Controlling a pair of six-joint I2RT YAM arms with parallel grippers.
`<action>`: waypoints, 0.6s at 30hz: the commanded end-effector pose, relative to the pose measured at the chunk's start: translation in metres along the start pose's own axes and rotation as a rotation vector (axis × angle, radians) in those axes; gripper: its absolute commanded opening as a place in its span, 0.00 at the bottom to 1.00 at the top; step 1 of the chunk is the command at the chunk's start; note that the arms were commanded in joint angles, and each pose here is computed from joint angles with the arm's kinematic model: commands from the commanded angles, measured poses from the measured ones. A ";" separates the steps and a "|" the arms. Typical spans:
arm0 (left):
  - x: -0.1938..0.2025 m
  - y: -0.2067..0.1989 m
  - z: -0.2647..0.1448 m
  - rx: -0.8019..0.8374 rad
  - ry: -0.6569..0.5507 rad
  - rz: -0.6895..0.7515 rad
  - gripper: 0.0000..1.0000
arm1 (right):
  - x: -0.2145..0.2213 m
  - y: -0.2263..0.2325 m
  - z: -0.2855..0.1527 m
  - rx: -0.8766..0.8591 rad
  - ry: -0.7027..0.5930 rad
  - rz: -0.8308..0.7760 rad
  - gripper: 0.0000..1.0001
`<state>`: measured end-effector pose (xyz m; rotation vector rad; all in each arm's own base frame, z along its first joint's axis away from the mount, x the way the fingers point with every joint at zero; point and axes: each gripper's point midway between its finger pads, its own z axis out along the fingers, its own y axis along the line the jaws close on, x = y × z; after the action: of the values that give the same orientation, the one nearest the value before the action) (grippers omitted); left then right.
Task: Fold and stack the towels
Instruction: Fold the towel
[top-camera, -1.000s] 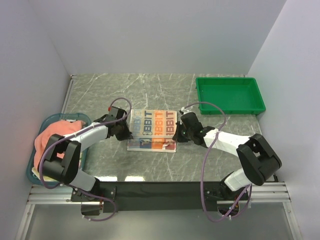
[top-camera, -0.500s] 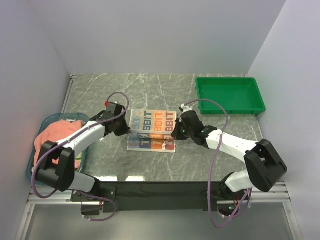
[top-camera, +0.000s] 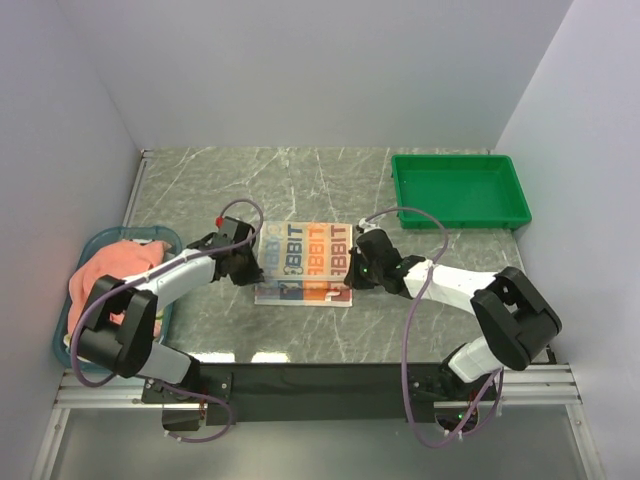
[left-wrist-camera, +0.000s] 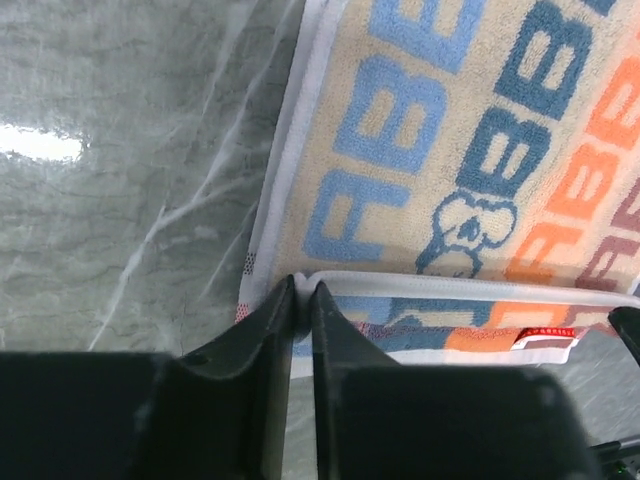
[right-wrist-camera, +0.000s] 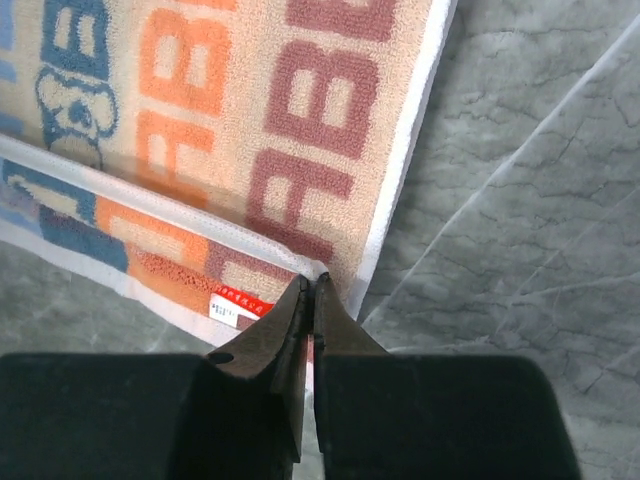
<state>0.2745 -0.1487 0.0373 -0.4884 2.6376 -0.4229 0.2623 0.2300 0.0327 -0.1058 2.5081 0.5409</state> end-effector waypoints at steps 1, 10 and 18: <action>-0.006 0.029 -0.007 -0.120 -0.067 -0.010 0.18 | 0.011 -0.033 -0.005 0.148 0.026 -0.035 0.14; -0.006 0.001 -0.072 0.051 -0.176 -0.027 0.75 | -0.017 0.018 -0.062 0.009 -0.049 -0.126 0.56; -0.040 -0.032 -0.067 0.070 -0.198 0.008 0.66 | -0.060 0.034 -0.052 0.036 -0.134 -0.132 0.47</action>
<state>0.2640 -0.1381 0.1131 -0.4958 2.4309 -0.4525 0.2597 0.2332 0.1171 -0.2225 2.3747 0.4979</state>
